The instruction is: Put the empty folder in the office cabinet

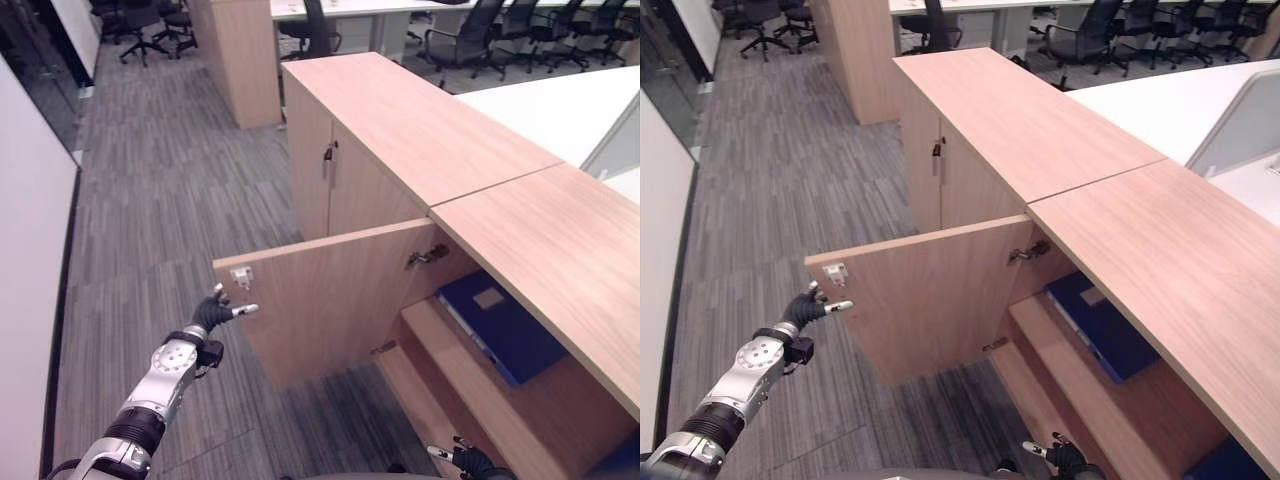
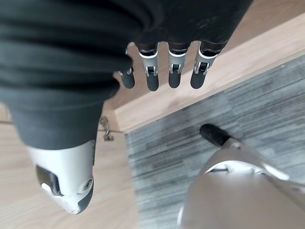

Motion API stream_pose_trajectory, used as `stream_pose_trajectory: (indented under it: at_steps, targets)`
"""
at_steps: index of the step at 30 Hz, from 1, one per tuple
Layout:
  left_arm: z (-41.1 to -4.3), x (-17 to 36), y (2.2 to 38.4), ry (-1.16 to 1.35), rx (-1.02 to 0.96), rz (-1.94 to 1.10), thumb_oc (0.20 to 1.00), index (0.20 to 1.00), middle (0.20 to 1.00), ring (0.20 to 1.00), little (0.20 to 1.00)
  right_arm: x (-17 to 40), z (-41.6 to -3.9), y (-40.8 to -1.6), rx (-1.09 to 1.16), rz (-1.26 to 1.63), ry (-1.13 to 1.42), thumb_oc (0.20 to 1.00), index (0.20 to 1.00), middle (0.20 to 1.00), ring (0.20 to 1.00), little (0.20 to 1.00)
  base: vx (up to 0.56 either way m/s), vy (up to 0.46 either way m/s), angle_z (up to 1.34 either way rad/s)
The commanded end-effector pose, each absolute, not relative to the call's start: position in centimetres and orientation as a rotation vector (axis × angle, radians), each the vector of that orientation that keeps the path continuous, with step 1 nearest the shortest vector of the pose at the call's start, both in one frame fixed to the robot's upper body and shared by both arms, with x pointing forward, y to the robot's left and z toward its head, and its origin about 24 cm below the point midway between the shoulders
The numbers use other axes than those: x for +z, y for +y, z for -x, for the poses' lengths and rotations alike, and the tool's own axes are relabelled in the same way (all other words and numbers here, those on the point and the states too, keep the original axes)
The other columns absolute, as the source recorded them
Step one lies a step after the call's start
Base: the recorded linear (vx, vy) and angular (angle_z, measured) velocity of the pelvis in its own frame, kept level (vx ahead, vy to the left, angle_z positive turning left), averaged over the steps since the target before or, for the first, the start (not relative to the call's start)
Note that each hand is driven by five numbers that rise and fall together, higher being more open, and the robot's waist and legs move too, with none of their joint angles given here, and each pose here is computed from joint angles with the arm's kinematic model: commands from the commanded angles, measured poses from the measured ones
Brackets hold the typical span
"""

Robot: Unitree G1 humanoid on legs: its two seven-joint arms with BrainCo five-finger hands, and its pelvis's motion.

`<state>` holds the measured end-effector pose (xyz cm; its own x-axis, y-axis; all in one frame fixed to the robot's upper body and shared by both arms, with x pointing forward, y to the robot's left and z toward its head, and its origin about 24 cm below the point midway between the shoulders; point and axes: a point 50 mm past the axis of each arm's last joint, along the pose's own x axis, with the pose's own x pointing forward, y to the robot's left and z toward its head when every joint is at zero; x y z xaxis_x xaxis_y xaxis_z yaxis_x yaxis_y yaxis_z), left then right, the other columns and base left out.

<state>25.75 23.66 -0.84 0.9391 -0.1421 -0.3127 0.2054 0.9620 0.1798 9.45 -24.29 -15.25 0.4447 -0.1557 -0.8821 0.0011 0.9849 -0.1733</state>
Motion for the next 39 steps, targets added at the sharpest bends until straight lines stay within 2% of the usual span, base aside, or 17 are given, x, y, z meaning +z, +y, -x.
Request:
stream_pose_trajectory:
  at_steps: [1,6,15,22,29,39]
  targets:
    - [-27.2,1.6,18.2,0.133,-0.445,-0.138,1.000,1.000,1.000,1.000,1.000,-14.8,-11.8,-23.9,-0.096,0.135,1.057,1.000,1.000,1.000,1.000,1.000,-0.15,0.017,0.00]
    - [-24.5,1.4,18.1,0.144,-0.566,-0.251,1.000,1.000,1.000,1.000,1.000,-13.4,-15.8,-23.2,-0.053,0.165,0.924,1.000,1.000,1.000,1.000,1.000,-0.15,0.075,-0.51]
    - [-20.8,0.7,18.6,0.195,-0.604,-0.197,1.000,1.000,1.000,1.000,1.000,-12.6,-17.6,-22.8,-0.016,0.208,0.862,1.000,1.000,1.000,1.000,1.000,-0.06,-0.087,-0.66]
    - [-20.8,1.4,17.4,0.159,-0.640,-0.088,1.000,1.000,1.000,1.000,1.000,-12.0,-18.2,-23.9,-0.001,0.282,0.844,1.000,1.000,1.000,1.000,1.000,-0.02,-0.119,-0.46]
    - [-22.1,3.7,14.7,0.028,-0.660,0.034,1.000,1.000,1.000,1.000,1.000,-11.3,-19.1,-25.2,0.001,0.357,0.846,1.000,1.000,1.000,1.000,1.000,0.02,-0.050,-0.72]
    - [-22.5,4.2,13.3,-0.018,-0.659,0.081,1.000,1.000,1.000,1.000,1.000,-12.2,-18.4,-24.4,0.031,0.362,0.907,1.000,1.000,1.000,1.000,1.000,0.11,0.021,-1.06]
